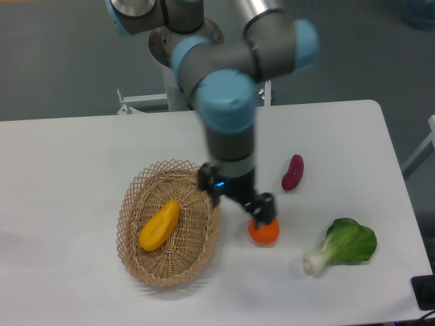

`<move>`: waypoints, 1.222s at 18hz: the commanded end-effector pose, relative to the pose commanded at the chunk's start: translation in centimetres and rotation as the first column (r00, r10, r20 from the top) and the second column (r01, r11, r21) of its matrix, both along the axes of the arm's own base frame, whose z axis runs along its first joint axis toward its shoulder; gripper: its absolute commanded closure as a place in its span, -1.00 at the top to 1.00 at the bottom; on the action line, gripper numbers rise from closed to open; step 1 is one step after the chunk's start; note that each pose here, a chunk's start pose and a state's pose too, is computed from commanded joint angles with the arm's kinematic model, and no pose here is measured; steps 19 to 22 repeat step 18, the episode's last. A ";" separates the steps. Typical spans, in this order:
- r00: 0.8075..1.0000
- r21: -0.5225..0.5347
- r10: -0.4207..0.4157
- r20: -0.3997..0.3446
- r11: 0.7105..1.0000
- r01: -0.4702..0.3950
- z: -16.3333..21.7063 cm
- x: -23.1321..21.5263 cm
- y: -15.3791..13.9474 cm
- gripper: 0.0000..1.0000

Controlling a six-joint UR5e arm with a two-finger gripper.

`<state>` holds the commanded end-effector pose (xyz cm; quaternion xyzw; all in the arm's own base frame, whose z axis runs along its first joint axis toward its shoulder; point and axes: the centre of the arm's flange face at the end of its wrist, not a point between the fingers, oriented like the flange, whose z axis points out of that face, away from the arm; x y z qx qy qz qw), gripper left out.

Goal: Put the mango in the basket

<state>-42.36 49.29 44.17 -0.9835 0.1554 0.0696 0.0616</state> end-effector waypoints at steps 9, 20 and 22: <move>0.993 -0.045 -0.119 0.010 0.992 0.119 0.4 -5.5 -7.0 1.00; 0.992 -0.046 -0.123 0.009 0.991 0.123 0.4 -5.7 -7.3 1.00; 0.992 -0.046 -0.123 0.009 0.991 0.123 0.4 -5.7 -7.3 1.00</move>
